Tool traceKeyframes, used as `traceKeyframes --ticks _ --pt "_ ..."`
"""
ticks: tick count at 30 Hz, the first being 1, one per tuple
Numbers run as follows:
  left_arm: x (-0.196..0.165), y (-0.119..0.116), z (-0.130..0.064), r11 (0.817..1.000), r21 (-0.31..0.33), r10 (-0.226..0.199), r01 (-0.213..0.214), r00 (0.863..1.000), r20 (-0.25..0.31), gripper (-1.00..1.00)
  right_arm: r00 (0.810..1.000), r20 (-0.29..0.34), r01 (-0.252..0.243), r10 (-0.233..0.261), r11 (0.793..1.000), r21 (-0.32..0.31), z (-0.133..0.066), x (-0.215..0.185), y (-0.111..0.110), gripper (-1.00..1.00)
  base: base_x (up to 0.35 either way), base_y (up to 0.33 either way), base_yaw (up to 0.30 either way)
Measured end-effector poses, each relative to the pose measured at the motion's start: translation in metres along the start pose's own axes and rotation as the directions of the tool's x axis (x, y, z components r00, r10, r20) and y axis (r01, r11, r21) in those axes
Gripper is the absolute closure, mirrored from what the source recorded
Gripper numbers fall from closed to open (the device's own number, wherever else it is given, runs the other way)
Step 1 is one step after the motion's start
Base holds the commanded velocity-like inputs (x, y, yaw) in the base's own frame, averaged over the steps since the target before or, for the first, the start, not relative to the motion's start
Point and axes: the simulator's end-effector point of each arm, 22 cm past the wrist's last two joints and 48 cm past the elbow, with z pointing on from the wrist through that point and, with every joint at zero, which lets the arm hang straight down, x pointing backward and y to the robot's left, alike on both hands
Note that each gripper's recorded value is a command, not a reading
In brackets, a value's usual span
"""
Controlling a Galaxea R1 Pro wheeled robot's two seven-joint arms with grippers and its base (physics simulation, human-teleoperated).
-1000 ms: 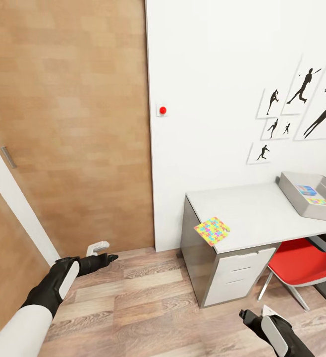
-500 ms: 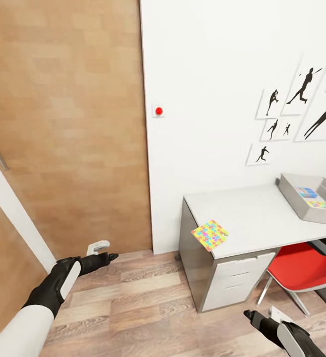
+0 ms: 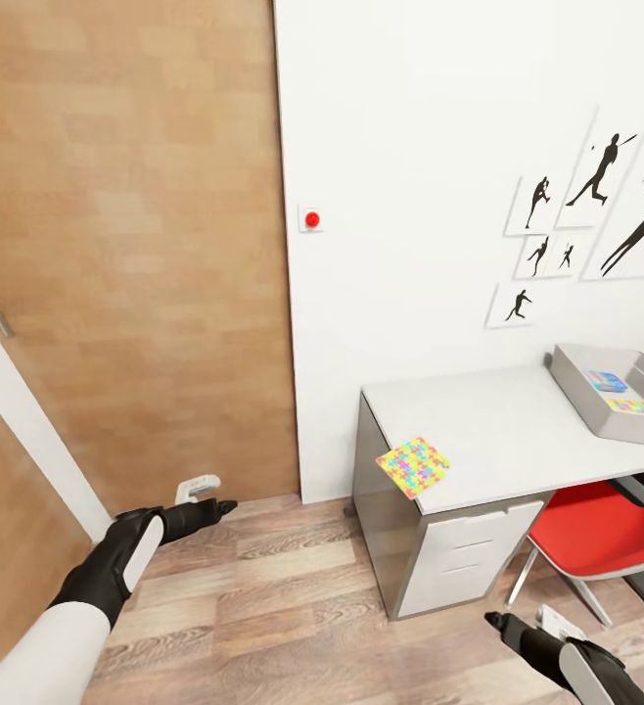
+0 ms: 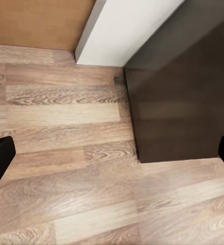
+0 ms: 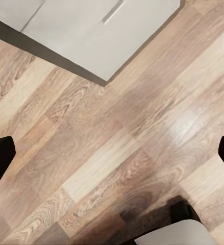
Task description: Put all the toys in the child's room - the three board games (two on the bed and one on the table), the two jigsaw puzzles on the table, and the tennis ball on the table - inside the toy box on the table in the child's room.
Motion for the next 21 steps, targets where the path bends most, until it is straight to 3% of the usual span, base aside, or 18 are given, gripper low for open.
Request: traceKeyframes --ticks 6,10,11,14,15,21 --pt "0.002 0.000 0.001 1.000 -0.009 0.014 -0.014 1.000 -0.008 -1.00 0.999 -0.014 0.031 -0.033 0.995 -0.093 -0.016 0.001 -0.015 -1.00 0.000 0.000 0.000" --pt "0.003 0.008 0.001 0.999 -0.046 0.015 -0.015 1.000 -0.009 -1.00 0.998 -0.020 0.061 -0.067 0.972 -0.225 -0.032 0.004 -0.009 -1.00 0.000 0.000 0.000" --pt "0.003 0.011 0.001 0.998 -0.061 0.015 -0.015 1.000 -0.009 -1.00 0.997 -0.021 0.071 -0.080 0.955 -0.289 -0.040 0.007 -0.001 -1.00 0.000 0.000 0.000" --pt "0.003 0.014 0.001 0.997 -0.078 0.015 -0.015 1.000 -0.009 -1.00 0.995 -0.020 0.079 -0.094 0.921 -0.383 -0.051 0.010 0.012 -1.00 0.000 0.000 0.000" --pt "0.003 0.016 0.001 0.996 -0.084 0.015 -0.015 1.000 -0.008 -1.00 0.995 -0.017 0.083 -0.101 0.897 -0.433 -0.058 0.011 0.020 -1.00 0.000 0.000 0.000" --pt "0.003 0.018 0.000 0.996 -0.092 0.013 -0.014 1.000 -0.009 -1.00 0.992 0.032 0.119 -0.122 0.823 -0.555 -0.079 0.003 0.039 -1.00 0.000 0.000 0.000"
